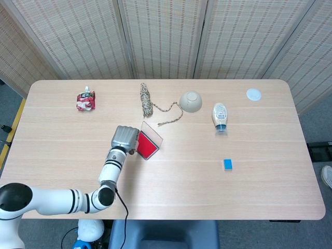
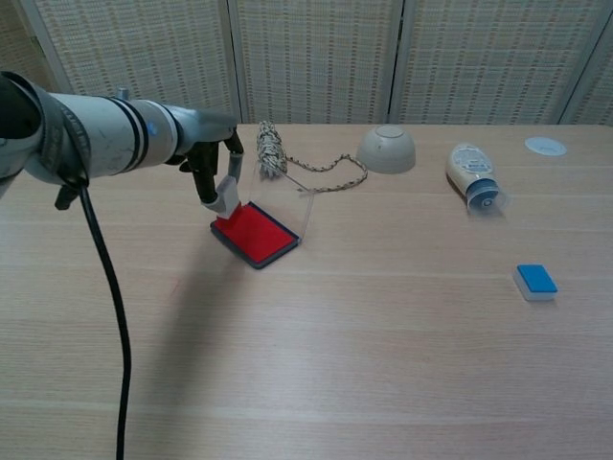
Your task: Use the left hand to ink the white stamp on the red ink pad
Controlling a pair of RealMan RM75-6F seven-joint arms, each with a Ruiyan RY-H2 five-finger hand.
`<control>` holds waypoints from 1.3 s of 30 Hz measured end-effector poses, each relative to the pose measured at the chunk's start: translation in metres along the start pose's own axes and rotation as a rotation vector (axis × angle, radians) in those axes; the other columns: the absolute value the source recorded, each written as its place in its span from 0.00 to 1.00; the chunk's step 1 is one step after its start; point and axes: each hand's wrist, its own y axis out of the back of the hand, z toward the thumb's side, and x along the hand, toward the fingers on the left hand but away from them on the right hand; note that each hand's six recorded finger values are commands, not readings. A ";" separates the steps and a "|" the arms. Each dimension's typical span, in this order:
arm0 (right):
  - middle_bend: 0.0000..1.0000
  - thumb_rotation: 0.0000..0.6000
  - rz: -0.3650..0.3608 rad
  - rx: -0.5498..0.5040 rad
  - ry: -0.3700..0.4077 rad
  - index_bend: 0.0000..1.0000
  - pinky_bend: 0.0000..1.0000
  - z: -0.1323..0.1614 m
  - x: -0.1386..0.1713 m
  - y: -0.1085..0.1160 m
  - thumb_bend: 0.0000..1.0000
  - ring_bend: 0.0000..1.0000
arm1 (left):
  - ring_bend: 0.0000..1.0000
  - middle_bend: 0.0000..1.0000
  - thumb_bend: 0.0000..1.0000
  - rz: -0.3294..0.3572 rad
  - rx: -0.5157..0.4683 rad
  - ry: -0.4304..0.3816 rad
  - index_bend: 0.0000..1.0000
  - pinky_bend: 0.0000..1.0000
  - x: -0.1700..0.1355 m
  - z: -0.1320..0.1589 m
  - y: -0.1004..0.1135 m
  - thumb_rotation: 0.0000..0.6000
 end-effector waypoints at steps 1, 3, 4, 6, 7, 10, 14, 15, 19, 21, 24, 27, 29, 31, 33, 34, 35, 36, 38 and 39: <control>0.00 1.00 0.001 0.001 0.002 0.00 0.00 0.001 0.000 -0.001 0.26 0.00 | 0.85 1.00 0.40 0.007 -0.003 0.007 0.72 0.89 -0.005 -0.005 0.000 1.00; 0.00 1.00 0.002 0.002 0.007 0.00 0.00 0.003 0.000 -0.002 0.26 0.00 | 0.85 1.00 0.40 0.017 -0.008 0.015 0.72 0.89 -0.011 -0.012 -0.001 1.00; 0.00 1.00 0.003 0.004 0.011 0.00 0.00 0.004 0.001 -0.002 0.26 0.00 | 0.85 1.00 0.40 0.024 -0.012 0.019 0.72 0.89 -0.015 -0.016 -0.002 1.00; 0.00 1.00 0.004 0.007 0.016 0.00 0.00 0.005 0.002 -0.003 0.26 0.00 | 0.85 1.00 0.40 0.030 -0.016 0.024 0.72 0.89 -0.020 -0.024 -0.005 1.00; 0.00 1.00 0.004 0.009 0.019 0.00 0.00 0.006 0.002 -0.004 0.26 0.00 | 0.85 1.00 0.40 0.032 -0.017 0.029 0.72 0.89 -0.023 -0.028 -0.007 1.00; 0.00 1.00 0.004 0.015 0.022 0.00 0.00 0.007 0.002 -0.005 0.26 0.00 | 0.85 1.00 0.40 0.036 -0.019 0.037 0.72 0.89 -0.029 -0.038 -0.012 1.00; 0.00 1.00 0.008 0.019 0.027 0.00 0.00 0.009 0.002 -0.007 0.26 0.00 | 0.85 1.00 0.40 0.047 -0.029 0.043 0.72 0.89 -0.036 -0.048 -0.018 1.00; 0.00 1.00 0.009 0.020 0.028 0.00 0.00 0.010 0.002 -0.007 0.26 0.00 | 0.85 1.00 0.40 0.047 -0.034 0.044 0.72 0.89 -0.037 -0.050 -0.020 1.00; 0.00 1.00 0.015 0.027 0.032 0.00 0.00 0.012 0.002 -0.010 0.26 0.00 | 0.85 1.00 0.40 0.041 -0.044 0.049 0.71 0.89 -0.040 -0.059 -0.031 1.00; 0.00 1.00 0.015 0.028 0.034 0.00 0.00 0.013 0.002 -0.010 0.26 0.00 | 0.85 1.00 0.40 0.034 -0.037 0.053 0.71 0.89 -0.039 -0.063 -0.036 1.00; 0.00 1.00 0.011 0.030 0.035 0.00 0.00 0.014 0.003 -0.010 0.26 0.00 | 0.86 1.00 0.40 0.026 -0.026 0.062 0.71 0.89 -0.036 -0.067 -0.045 1.00; 0.00 1.00 0.011 0.031 0.037 0.00 0.00 0.014 0.003 -0.010 0.26 0.00 | 0.86 1.00 0.40 0.016 -0.030 0.063 0.71 0.89 -0.033 -0.068 -0.053 1.00; 0.00 1.00 0.011 0.030 0.039 0.00 0.00 0.014 0.003 -0.010 0.26 0.00 | 0.86 1.00 0.40 0.010 -0.031 0.060 0.71 0.89 -0.030 -0.068 -0.058 1.00; 0.00 1.00 0.010 0.030 0.039 0.00 0.00 0.014 0.003 -0.010 0.26 0.00 | 0.86 1.00 0.40 0.003 -0.030 0.056 0.71 0.89 -0.028 -0.066 -0.061 1.00; 0.00 1.00 0.008 0.029 0.039 0.00 0.00 0.014 0.004 -0.010 0.26 0.00 | 0.86 1.00 0.40 -0.001 -0.028 0.053 0.71 0.89 -0.027 -0.065 -0.064 1.00; 0.00 1.00 0.006 0.028 0.039 0.00 0.00 0.014 0.004 -0.009 0.26 0.00 | 0.86 1.00 0.40 -0.003 -0.028 0.052 0.71 0.89 -0.026 -0.064 -0.065 1.00; 0.00 1.00 0.005 0.027 0.040 0.00 0.00 0.014 0.004 -0.009 0.26 0.00 | 0.86 1.00 0.40 -0.005 -0.027 0.051 0.70 0.89 -0.025 -0.064 -0.066 1.00; 0.00 1.00 0.003 0.027 0.040 0.00 0.00 0.014 0.004 -0.008 0.26 0.00 | 0.86 1.00 0.40 -0.005 -0.025 0.052 0.70 0.89 -0.025 -0.064 -0.067 1.00; 0.00 1.00 0.000 0.026 0.041 0.00 0.00 0.014 0.005 -0.007 0.26 0.00 | 0.86 1.00 0.40 -0.003 -0.013 0.054 0.70 0.89 -0.024 -0.064 -0.068 1.00; 0.00 1.00 -0.001 0.025 0.041 0.00 0.00 0.014 0.005 -0.007 0.26 0.00 | 0.86 1.00 0.40 -0.001 -0.007 0.055 0.70 0.89 -0.024 -0.064 -0.068 1.00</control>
